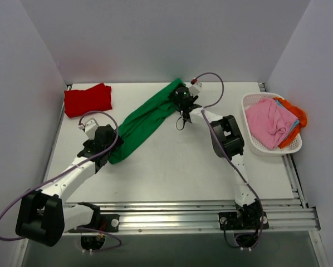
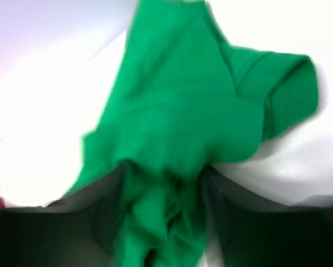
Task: Fold and stack the t-shirts
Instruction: Fold the tshirt
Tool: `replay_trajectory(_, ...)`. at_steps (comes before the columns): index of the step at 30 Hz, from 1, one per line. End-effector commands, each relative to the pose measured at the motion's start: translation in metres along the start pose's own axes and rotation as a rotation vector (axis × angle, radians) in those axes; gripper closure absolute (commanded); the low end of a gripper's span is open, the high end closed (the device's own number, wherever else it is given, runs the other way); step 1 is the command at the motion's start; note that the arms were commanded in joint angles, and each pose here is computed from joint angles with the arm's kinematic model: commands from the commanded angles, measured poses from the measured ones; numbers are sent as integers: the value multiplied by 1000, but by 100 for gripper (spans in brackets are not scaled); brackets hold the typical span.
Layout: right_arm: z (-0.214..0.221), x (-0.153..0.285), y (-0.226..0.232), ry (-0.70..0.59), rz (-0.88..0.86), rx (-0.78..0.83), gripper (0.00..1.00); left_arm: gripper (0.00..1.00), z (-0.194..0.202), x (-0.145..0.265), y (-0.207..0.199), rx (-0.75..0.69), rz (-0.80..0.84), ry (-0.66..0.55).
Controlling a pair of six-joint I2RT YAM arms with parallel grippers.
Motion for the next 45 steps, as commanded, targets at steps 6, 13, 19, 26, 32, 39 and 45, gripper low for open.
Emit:
replay_trajectory(6, -111, -17, 59, -198, -358, -14, 0, 6, 0, 9, -30, -19, 100, -10)
replay_trajectory(13, -90, 103, 57, -190, -350, 5, 0, 7, 5, 27, -48, -55, 171, -41)
replay_trajectory(19, 8, 172, 63, -39, -326, 79, 0, 7, 3, 38, -58, -94, 188, -59)
replay_trajectory(26, 150, 232, 109, 205, -417, 206, 0, 7, -14, 65, -80, -162, 239, -87)
replay_trajectory(32, 217, 237, 124, 312, -444, 241, 0, 7, -26, 85, -74, -142, 267, -114)
replay_trajectory(39, 247, 244, 148, 352, -481, 246, 0, 7, -31, 95, -69, -121, 292, -121)
replay_trajectory(45, 257, 246, 156, 363, -490, 255, 1, 7, -31, 96, -69, -120, 294, -120)
Point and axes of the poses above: each gripper's point midway between its finger pads, its own x axis back along the fingers, its own y axis along the line the jaws close on, z = x × y, the point moved 4 cm from there along x, back along the fingers, and after that the axes turned 12 degrees about x, right-handed, at the moved point
